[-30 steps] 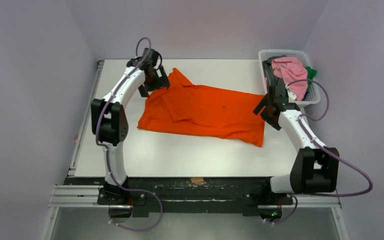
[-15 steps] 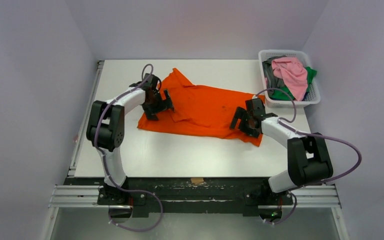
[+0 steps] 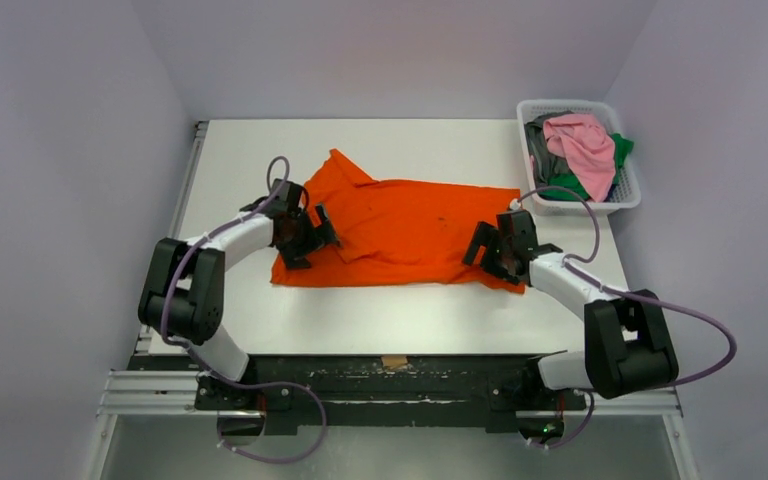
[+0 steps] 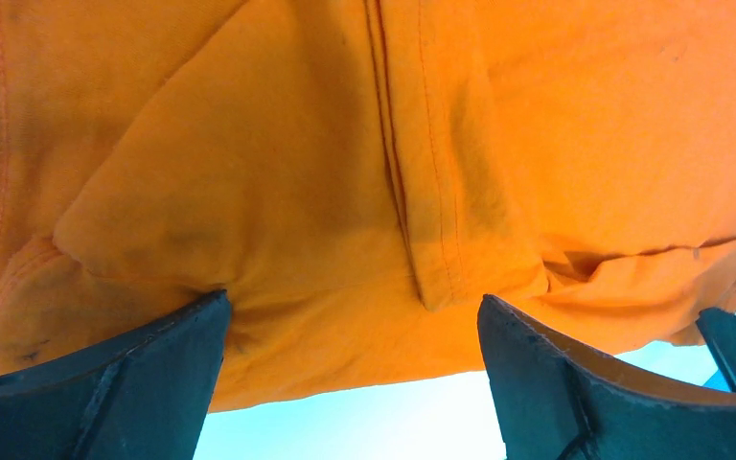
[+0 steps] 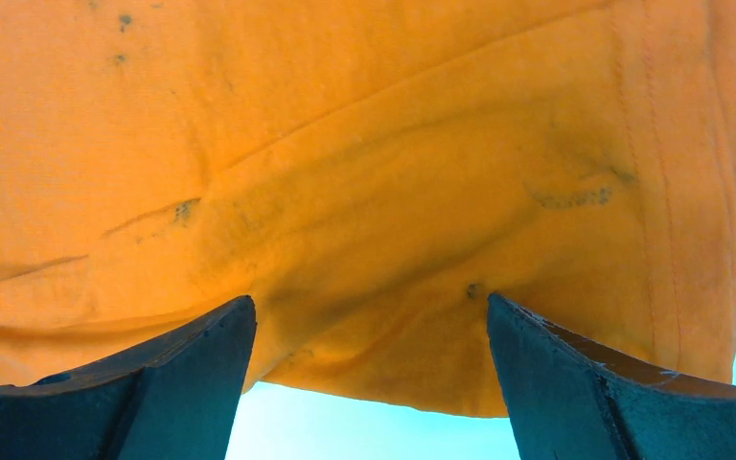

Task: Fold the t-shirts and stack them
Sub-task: Fold the flattened tshirt in 1/3 of the way

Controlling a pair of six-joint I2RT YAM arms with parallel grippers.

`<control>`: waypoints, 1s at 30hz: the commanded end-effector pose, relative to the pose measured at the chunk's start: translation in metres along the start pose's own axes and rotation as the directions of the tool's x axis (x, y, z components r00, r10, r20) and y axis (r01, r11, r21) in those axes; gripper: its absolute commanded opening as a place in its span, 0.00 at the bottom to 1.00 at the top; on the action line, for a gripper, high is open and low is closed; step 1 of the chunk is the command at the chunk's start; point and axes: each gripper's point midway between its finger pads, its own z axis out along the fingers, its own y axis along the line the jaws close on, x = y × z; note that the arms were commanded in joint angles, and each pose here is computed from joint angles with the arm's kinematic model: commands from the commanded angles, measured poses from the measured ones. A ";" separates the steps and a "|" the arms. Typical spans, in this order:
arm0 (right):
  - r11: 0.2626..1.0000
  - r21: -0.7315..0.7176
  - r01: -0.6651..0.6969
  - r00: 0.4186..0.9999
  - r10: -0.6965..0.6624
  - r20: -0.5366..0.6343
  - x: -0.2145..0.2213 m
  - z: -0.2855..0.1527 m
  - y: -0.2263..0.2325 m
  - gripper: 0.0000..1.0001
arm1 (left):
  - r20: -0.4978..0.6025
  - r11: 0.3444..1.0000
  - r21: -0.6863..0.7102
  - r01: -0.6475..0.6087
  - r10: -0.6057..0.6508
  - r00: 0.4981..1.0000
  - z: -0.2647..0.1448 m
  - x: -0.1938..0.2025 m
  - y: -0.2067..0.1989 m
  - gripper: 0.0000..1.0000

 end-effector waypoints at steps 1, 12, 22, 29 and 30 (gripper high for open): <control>0.991 0.135 -0.004 0.990 0.023 -0.137 0.053 -0.012 -0.043 0.89 | -0.128 0.984 -0.178 0.027 -0.051 0.990 -0.005 0.072 0.061 1.00; 0.961 0.260 -0.097 0.980 0.137 -0.141 0.085 -0.051 -0.078 0.90 | -0.126 0.971 -0.239 -0.001 -0.029 0.992 -0.042 0.152 0.100 1.00; 0.987 0.146 -0.060 0.998 0.055 0.039 0.037 -0.082 -0.058 0.91 | 0.012 0.982 -0.189 0.007 -0.004 1.000 -0.083 0.150 0.096 1.00; 0.848 -0.399 0.350 0.934 -0.284 0.215 0.032 -0.123 0.085 0.86 | 0.147 0.998 -0.070 0.004 0.006 0.989 -0.106 0.124 0.068 0.95; 0.788 -0.455 0.416 0.909 -0.336 0.248 0.041 -0.127 0.108 0.85 | 0.146 0.998 -0.066 0.008 0.001 0.989 -0.104 0.124 0.068 0.91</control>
